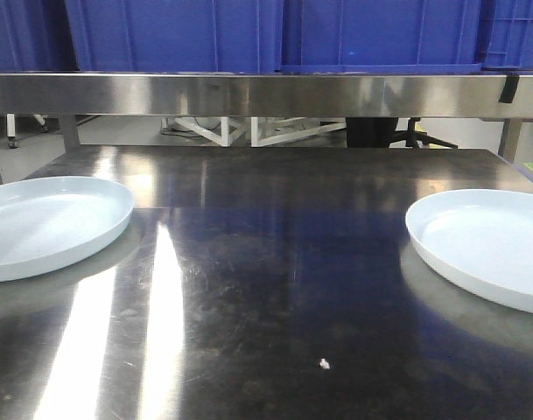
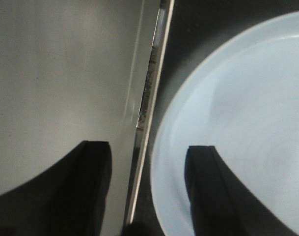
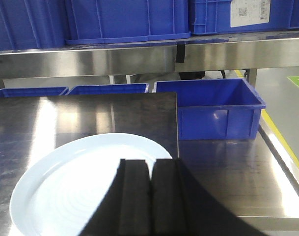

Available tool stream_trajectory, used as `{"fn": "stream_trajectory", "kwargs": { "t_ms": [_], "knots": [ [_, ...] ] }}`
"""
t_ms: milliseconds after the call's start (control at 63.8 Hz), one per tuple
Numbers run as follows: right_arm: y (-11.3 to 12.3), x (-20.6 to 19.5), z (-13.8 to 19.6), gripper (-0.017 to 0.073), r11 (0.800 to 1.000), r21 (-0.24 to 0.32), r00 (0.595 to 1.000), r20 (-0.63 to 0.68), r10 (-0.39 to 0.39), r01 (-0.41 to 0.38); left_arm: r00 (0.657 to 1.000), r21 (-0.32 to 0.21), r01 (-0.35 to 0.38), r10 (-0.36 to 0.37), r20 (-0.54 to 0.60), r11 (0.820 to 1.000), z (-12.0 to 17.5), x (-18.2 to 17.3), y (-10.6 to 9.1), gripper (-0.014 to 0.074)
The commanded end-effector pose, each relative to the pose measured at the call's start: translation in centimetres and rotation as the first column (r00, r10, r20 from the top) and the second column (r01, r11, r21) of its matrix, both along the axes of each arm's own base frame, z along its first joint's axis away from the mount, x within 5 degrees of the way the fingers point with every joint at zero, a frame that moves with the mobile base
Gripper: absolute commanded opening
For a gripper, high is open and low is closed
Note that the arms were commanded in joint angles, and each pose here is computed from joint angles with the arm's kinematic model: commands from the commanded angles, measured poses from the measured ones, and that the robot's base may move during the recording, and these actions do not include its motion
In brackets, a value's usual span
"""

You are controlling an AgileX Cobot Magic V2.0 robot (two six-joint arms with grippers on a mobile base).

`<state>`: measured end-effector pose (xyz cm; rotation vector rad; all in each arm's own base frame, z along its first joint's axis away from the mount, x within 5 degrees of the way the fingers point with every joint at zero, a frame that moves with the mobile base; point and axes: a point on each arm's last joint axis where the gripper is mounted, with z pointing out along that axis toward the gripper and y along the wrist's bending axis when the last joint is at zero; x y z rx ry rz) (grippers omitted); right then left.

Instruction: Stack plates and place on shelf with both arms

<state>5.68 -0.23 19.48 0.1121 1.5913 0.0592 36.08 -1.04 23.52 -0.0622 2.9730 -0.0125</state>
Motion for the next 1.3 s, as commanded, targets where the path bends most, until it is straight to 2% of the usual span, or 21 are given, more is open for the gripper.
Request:
{"fn": "stream_trajectory", "kwargs": {
  "t_ms": [0, 360, 705, 987, 1128, 1222, 1285],
  "knots": [
    [0.1, -0.1, 0.9, 0.0056, 1.0, -0.018, 0.995, 0.096, 0.01, -0.008, 0.997, -0.008, -0.008, 0.009, 0.075, 1.0, 2.1, 0.2, 0.2, 0.0421],
    [0.1, -0.1, 0.9, 0.0056, 1.0, -0.018, 0.995, 0.096, 0.01, -0.008, 0.999, 0.009, 0.042, -0.042, 0.024, 0.999, 0.6, 0.6, 0.4, 0.0412],
    [0.1, -0.1, 0.9, 0.0056, 1.0, -0.018, 0.995, 0.096, 0.01, -0.008, 0.998, 0.005, 0.057, -0.057, 0.013, 0.998, 0.2, 0.8, 0.3, 0.0223],
    [0.1, -0.1, 0.9, 0.0056, 1.0, -0.018, 0.995, 0.096, 0.01, -0.008, 0.998, -0.013, 0.058, -0.058, -0.018, 0.998, -0.4, 0.8, 0.1, 0.0198],
    [0.1, -0.1, 0.9, 0.0056, 1.0, -0.018, 0.995, 0.096, 0.01, -0.008, 0.998, -0.014, 0.059, -0.06, -0.024, 0.998, -0.4, 0.7, 0.1, 0.0074],
    [0.1, -0.1, 0.9, 0.0056, 1.0, -0.018, 0.995, 0.096, 0.01, -0.008, 0.997, -0.023, 0.069, -0.07, -0.033, 0.997, -0.4, 0.7, 0.0, 0.0089],
    [0.1, -0.1, 0.9, 0.0056, 1.0, -0.018, 0.995, 0.096, 0.01, -0.008, 0.996, -0.048, 0.075, -0.077, -0.04, 0.996, -0.3, 0.6, -0.2, 0.0089]
  ]
}}
